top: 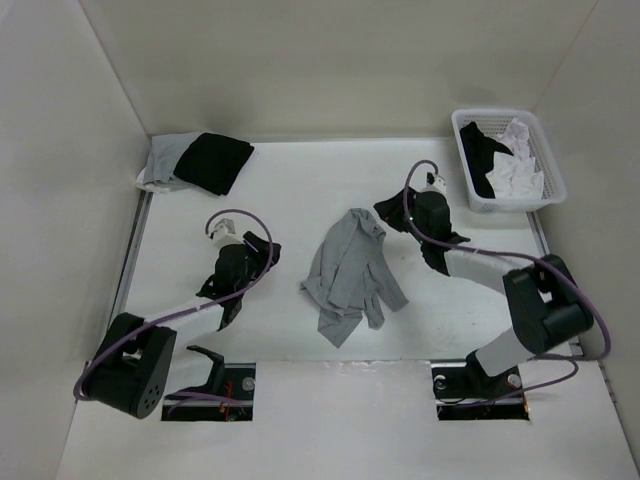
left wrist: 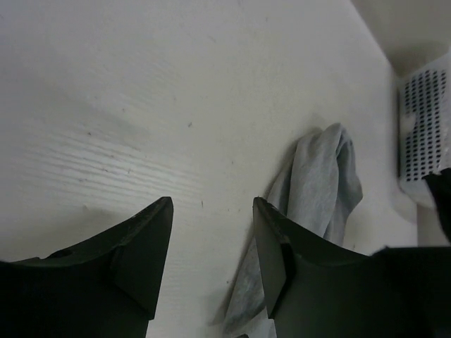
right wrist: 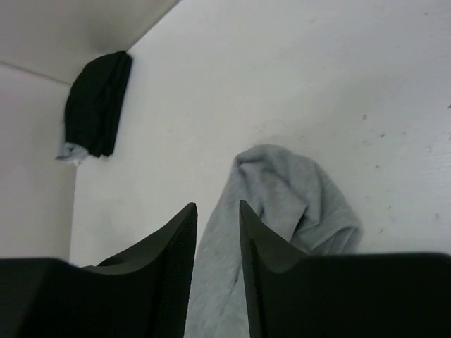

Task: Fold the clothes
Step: Move the tank top to the center of the board, then flatten the tank top out

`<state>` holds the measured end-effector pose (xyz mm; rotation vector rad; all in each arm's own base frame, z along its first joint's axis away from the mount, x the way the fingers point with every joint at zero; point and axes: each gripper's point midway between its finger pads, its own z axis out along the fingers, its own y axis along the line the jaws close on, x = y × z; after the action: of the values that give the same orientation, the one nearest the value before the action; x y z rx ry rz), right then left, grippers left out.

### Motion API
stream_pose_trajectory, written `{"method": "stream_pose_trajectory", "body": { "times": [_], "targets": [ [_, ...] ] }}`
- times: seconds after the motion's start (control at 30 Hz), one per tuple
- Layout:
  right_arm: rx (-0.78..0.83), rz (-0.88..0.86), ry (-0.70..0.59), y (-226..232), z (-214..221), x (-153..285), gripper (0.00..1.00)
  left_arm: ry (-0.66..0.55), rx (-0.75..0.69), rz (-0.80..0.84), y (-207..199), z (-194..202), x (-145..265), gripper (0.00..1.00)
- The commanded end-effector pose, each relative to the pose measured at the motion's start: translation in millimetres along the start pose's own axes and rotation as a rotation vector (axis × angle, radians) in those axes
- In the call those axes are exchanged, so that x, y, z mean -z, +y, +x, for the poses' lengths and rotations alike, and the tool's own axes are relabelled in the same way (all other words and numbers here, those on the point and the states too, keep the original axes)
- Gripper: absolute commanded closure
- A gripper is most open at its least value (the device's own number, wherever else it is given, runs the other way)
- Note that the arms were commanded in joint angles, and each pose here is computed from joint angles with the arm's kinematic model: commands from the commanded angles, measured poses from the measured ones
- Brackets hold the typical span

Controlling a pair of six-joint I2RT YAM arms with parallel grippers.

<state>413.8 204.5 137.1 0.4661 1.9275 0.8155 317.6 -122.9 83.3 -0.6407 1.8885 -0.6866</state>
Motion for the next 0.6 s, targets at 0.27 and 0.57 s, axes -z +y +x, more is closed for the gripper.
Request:
{"method": "stream_pose_trajectory", "body": {
  "times": [0.27,0.57],
  "targets": [
    [0.108,0.282,0.149,-79.0,84.9,102.0,0.66,0.246,-0.295,0.184,-66.2,80.2,10.2,0.45],
    [0.095,0.406,0.242,-100.8,121.1,159.0,0.57,0.189,-0.314,0.102,-69.4,59.8,-2.1,0.75]
  ]
}}
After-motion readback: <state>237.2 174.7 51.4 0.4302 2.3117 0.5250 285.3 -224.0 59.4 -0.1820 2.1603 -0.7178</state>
